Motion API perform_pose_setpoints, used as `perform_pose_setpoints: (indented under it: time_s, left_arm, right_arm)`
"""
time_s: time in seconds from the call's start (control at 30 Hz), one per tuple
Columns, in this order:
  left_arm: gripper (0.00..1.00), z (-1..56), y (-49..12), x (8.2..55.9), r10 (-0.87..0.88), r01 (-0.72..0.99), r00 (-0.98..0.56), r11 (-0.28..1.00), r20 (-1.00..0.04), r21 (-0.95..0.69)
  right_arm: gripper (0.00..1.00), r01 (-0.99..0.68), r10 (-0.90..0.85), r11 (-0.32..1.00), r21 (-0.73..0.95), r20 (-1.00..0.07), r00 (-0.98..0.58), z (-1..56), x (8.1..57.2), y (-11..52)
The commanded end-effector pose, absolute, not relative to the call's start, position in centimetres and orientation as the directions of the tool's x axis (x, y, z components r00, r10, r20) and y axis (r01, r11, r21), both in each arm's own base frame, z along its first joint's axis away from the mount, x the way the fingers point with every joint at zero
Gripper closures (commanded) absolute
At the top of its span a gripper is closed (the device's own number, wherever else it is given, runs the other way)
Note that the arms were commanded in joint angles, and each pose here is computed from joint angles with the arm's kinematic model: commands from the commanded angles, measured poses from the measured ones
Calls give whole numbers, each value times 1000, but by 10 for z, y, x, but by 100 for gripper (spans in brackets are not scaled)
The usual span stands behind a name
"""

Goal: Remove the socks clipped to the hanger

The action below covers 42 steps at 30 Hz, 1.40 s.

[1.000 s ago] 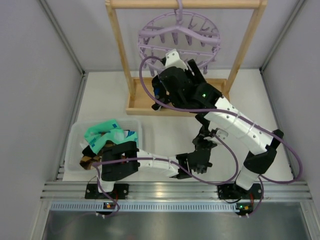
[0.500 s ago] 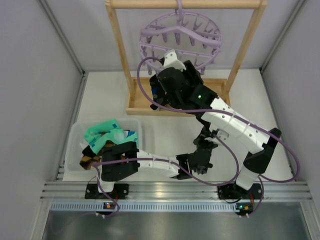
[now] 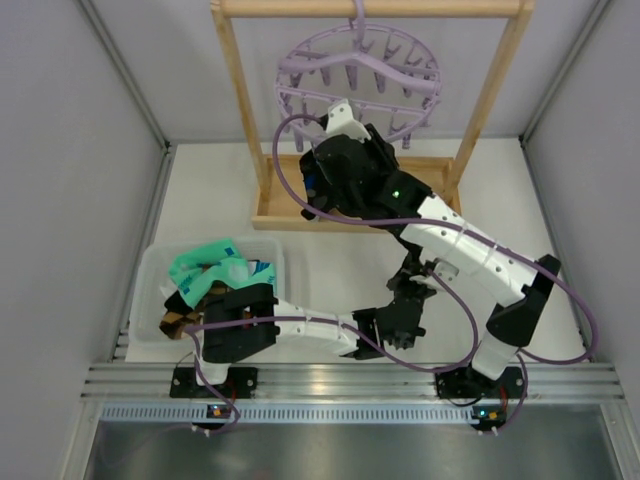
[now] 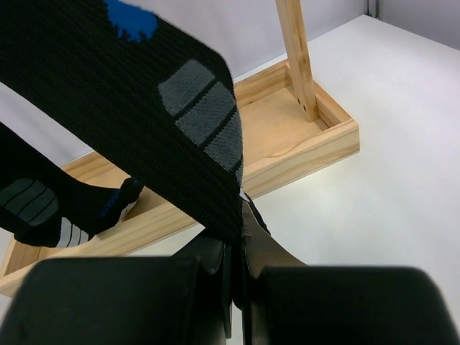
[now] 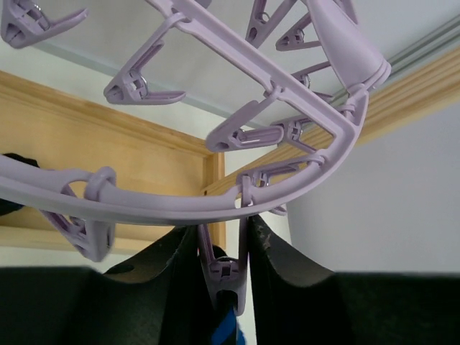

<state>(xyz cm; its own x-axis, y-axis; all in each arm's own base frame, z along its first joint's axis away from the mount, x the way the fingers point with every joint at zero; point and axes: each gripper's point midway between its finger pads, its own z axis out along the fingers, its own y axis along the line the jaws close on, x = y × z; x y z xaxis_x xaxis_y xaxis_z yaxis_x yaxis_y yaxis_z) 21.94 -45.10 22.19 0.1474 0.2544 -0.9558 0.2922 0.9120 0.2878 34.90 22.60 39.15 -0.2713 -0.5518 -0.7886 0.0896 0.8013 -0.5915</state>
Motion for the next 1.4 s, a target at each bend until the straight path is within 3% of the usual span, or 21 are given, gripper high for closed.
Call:
perform_pose_setpoints:
  time_s: [0.0,0.2,0.27,0.3,0.4,0.63,0.77,0.87,0.9,1.1,1.37]
  left_arm:
    - [100,241,-457,213,169,316,160,925,-973,212]
    - [100,229,-450,213,166,311,139,929,-976,203]
    - [100,219,-439,214,166,294,119,936,-979,194]
    - [100,217,-434,213,165,284,111,940,-980,190]
    - [100,215,-405,215,154,237,84,956,-985,170]
    - [100,227,-320,216,104,156,24,982,-994,107]
    - [100,266,-277,212,43,111,18,993,-999,45]
    - [100,285,-241,210,54,20,10,998,-998,55]
    - [100,290,-231,211,54,-11,9,998,-998,54]
    - [100,315,-151,215,31,-228,-8,973,-999,32]
    - [100,337,-72,221,17,-498,-51,866,-999,40]
  right_arm:
    - [74,133,-514,820,-557,-818,-260,399,351,220]
    - [86,126,-493,837,-533,-833,-249,403,348,219]
    - [82,117,-483,846,-520,-841,-244,402,347,219]
    - [70,111,-483,848,-519,-841,-244,401,347,219]
    - [66,94,-465,862,-498,-851,-244,397,346,216]
    - [66,63,-370,916,-396,-894,-252,392,350,189]
    - [65,-10,-300,952,-307,-922,-244,389,352,180]
    - [58,-5,-237,970,-243,-941,-241,390,353,162]
    - [45,-48,-223,975,-218,-946,-236,390,352,166]
    - [22,-87,-135,989,-118,-964,-231,390,344,158]
    - [10,-122,-79,991,-53,-971,-224,386,327,152]
